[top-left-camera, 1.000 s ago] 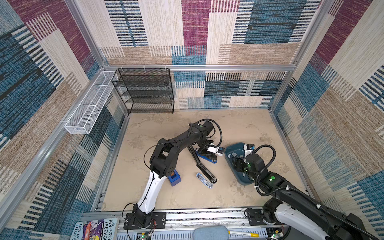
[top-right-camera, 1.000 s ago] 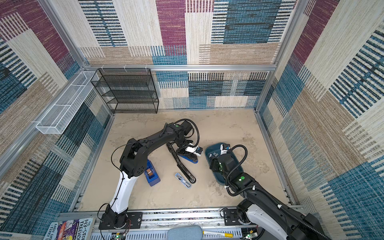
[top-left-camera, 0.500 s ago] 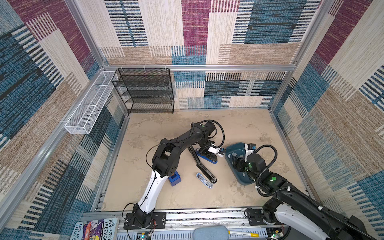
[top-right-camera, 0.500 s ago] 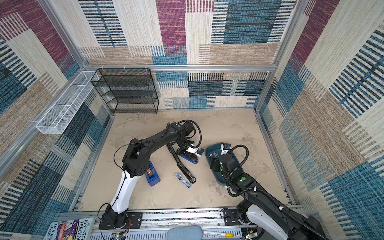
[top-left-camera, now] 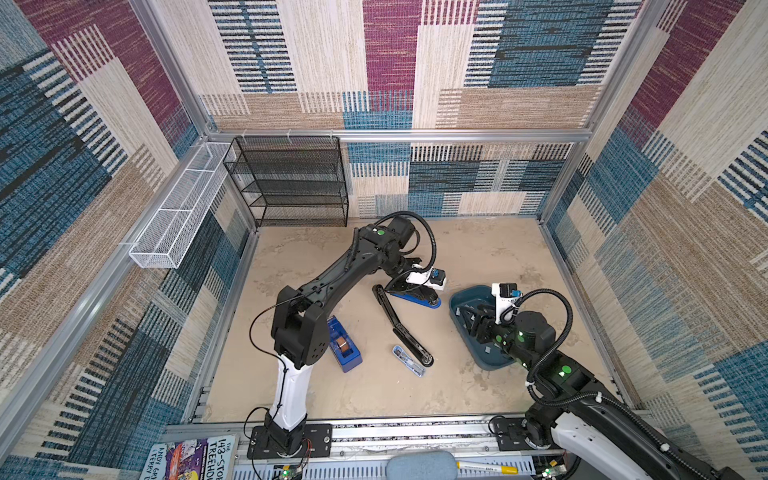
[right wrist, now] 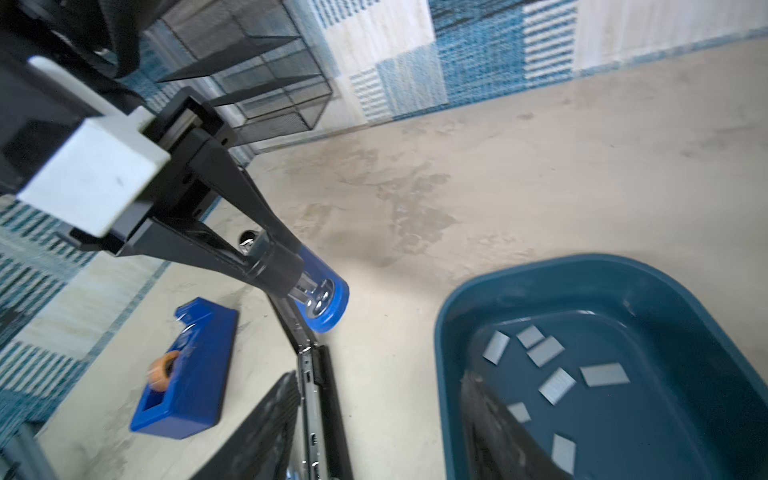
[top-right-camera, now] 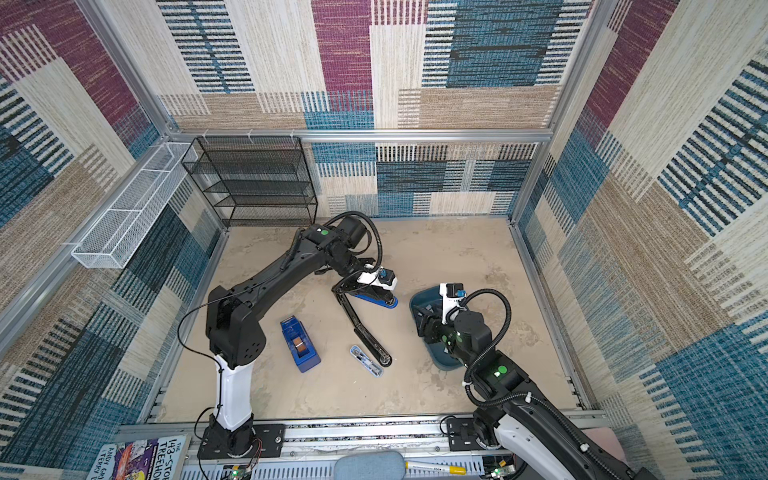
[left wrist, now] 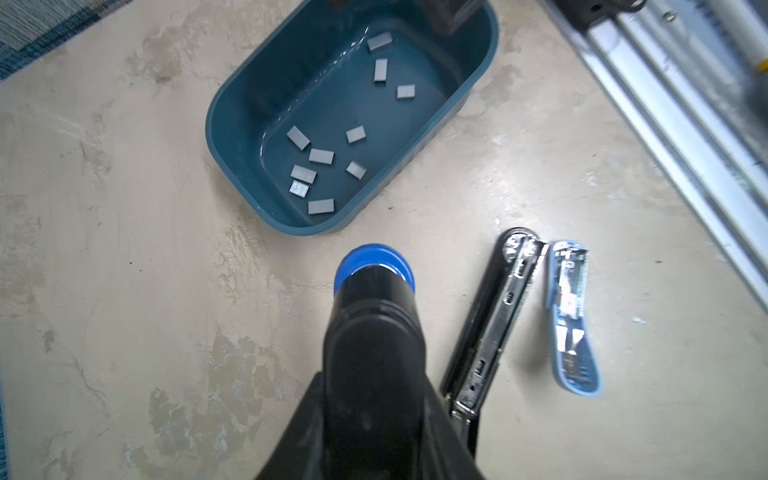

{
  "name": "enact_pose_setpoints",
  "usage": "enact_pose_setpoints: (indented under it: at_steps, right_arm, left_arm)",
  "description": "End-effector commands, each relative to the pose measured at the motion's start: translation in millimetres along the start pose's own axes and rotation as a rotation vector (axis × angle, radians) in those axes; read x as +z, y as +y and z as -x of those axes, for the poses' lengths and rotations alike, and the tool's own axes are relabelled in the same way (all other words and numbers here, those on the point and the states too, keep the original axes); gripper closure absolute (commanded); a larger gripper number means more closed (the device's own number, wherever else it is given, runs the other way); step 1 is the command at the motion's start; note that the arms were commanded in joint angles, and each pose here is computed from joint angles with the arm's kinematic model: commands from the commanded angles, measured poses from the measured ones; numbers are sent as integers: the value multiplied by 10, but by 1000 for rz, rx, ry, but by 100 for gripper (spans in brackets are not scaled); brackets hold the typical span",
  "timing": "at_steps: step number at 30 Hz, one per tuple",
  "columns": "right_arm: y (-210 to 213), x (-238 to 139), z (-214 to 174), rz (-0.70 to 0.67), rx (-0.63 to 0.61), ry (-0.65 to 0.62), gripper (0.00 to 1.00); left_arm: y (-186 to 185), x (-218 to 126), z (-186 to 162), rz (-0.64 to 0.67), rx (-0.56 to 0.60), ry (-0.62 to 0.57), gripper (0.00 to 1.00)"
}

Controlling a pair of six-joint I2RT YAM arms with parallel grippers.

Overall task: Load the staples into the stapler
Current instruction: 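Lift the blue-and-black stapler with the left gripper while right reaches toward it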

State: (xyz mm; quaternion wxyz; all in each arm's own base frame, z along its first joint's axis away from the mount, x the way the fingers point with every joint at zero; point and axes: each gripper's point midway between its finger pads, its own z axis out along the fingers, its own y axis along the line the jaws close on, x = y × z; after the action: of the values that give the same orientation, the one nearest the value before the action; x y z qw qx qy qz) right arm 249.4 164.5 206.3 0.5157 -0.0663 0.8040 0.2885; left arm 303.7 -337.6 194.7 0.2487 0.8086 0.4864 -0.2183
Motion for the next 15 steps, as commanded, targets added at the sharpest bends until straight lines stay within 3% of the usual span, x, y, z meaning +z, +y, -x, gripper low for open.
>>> enact_pose_setpoints:
  at_steps: [1, 6, 9, 11, 15]
  right_arm:
    - [423, 34, 124, 208, -81, 1, 43]
    - [684, -54, 196, 328, -149, -26, 45]
    - [818, -111, 211, 390, -199, -33, 53]
    - [926, -139, 190, 437, -238, -29, 57]
    - [1116, -124, 173, 464, -310, -16, 56]
  left_arm:
    - [-231, -253, 243, -16, -64, -115, 100]
    - [-475, -525, 407, 14, -131, -223, 100]
    - [-552, -527, 413, 33, -141, -248, 100]
    - [-523, -518, 400, 54, -149, -272, 100]
    - [-481, -627, 527, 44, -175, -357, 100]
